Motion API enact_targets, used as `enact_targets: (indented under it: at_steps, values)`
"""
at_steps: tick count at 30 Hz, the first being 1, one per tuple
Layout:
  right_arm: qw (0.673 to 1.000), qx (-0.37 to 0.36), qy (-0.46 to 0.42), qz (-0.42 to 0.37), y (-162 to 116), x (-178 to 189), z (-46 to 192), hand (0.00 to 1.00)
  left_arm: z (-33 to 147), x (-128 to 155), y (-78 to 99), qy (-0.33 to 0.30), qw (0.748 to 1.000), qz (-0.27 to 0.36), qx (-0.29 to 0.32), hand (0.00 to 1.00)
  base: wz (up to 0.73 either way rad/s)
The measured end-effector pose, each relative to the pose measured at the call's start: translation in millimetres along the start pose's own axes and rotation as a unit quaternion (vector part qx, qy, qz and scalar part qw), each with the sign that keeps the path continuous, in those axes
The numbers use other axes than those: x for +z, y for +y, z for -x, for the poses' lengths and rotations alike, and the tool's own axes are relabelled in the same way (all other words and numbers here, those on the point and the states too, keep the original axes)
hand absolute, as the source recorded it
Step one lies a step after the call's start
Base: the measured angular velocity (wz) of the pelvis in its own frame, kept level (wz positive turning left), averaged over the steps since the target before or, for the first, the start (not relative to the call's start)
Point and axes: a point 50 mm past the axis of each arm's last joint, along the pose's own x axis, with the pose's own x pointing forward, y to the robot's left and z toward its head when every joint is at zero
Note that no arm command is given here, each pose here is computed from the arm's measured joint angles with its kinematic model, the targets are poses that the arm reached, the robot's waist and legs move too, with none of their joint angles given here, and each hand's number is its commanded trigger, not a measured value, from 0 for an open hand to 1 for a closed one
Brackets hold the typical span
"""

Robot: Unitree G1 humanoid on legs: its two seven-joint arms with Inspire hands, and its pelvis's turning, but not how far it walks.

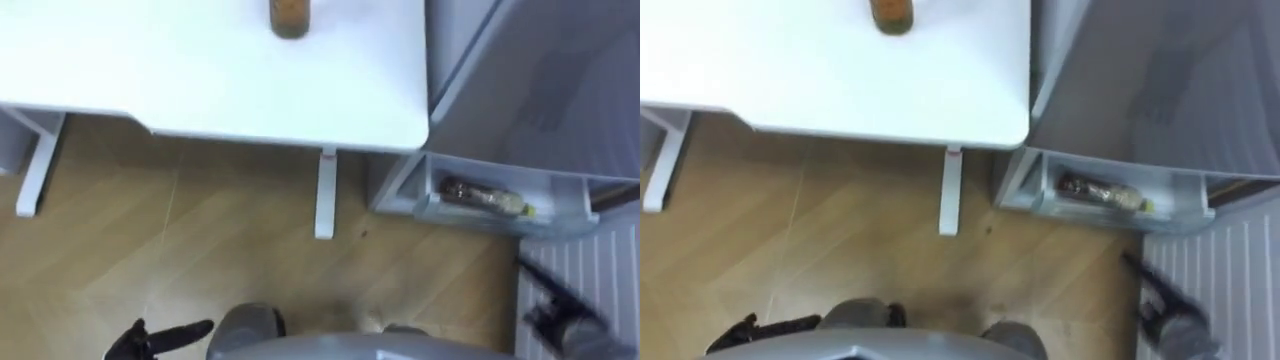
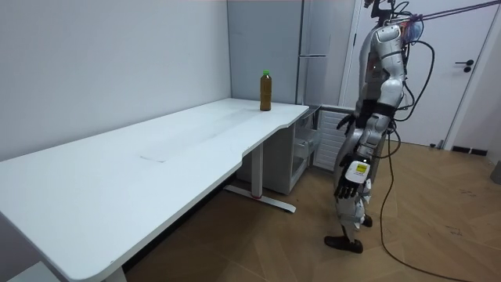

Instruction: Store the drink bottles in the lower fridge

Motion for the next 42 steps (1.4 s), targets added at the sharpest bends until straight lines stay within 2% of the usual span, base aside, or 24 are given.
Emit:
enact_targets:
  at_steps: [4, 8, 14, 16, 28, 34, 42]
  values:
    - [0.998, 0.002, 0.044, 0.049, -3, -36, 3, 0.00, 4.0, -25, -1.4, 0.031, 0.999, 0.029, 0.008, 0.00, -0.07]
    - [0.989, 0.018, 0.060, 0.137, 1, -47, 4, 0.00, 3.9, -27, -0.6, 0.034, 0.999, -0.002, 0.010, 0.00, 0.00]
    - [0.984, 0.027, 0.079, 0.157, 6, -62, 5, 0.00, 2.8, -25, -0.9, 0.039, 0.999, 0.006, 0.014, 0.00, -0.02]
    - [0.984, 0.023, 0.085, 0.154, 3, -66, 6, 0.00, 0.3, -18, -6.3, 0.032, 0.999, 0.000, 0.009, 0.00, 0.00]
    - [0.987, -0.013, 0.072, 0.141, -5, -64, 7, 0.00, 0.1, -22, -17.9, 0.038, 0.999, -0.001, -0.004, 0.00, -0.07]
    - [0.984, -0.021, 0.049, 0.170, 2, -57, 6, 0.00, 0.6, -24, -17.1, 0.037, 0.999, -0.001, -0.001, 0.00, -0.10]
    - [0.979, -0.027, 0.002, 0.203, 19, -39, 2, 0.00, 1.2, -25, -13.8, 0.032, 0.999, -0.042, 0.003, 0.00, 0.00]
